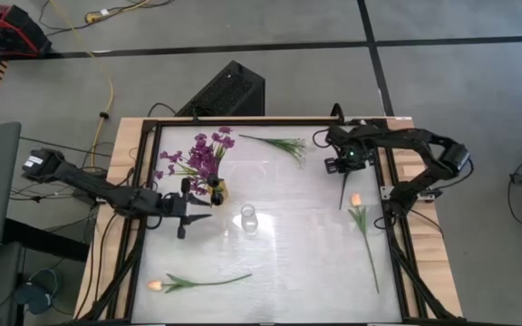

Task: Sort flowers into vase by color
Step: Put the right white flower into the transparent vase

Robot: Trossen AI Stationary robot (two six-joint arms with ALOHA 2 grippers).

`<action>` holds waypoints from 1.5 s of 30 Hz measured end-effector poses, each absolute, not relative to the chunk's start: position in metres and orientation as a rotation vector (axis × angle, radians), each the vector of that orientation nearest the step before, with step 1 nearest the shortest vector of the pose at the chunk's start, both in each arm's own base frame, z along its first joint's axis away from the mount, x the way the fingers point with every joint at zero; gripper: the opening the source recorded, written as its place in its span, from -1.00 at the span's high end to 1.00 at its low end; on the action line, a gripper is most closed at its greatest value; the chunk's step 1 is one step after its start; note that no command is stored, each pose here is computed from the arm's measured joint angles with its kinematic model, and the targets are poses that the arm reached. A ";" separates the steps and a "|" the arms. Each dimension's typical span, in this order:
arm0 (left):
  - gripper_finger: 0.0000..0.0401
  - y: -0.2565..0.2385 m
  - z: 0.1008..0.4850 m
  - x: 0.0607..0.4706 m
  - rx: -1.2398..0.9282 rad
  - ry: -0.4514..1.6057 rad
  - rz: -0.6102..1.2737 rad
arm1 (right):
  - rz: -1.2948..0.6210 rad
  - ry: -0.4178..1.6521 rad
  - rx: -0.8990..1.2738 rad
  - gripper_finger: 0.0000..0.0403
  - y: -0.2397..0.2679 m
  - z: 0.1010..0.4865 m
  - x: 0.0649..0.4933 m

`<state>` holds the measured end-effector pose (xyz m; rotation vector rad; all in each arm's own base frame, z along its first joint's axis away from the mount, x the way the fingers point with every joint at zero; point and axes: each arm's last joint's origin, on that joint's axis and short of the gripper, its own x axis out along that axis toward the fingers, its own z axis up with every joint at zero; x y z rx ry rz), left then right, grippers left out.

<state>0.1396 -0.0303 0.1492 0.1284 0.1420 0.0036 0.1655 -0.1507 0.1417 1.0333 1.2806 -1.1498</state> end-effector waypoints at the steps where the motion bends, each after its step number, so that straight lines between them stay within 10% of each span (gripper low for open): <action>1: 0.33 -0.030 0.148 0.140 0.125 0.151 0.002 | -1.139 1.277 1.040 0.15 -0.150 0.140 0.165; 10: 0.33 -0.028 0.147 0.140 0.110 0.167 0.014 | -1.086 1.243 0.996 0.86 -0.146 0.144 0.170; 24: 0.33 -0.028 0.147 0.140 0.092 0.168 0.012 | -1.017 0.733 0.825 0.86 -0.138 0.255 0.189; 34: 0.33 -0.029 0.147 0.140 0.092 0.168 0.007 | -0.563 0.125 0.559 0.86 -0.082 0.338 0.224; 45: 0.33 -0.029 0.147 0.140 0.085 0.167 0.008 | -0.232 -0.124 0.207 0.86 -0.006 0.332 0.303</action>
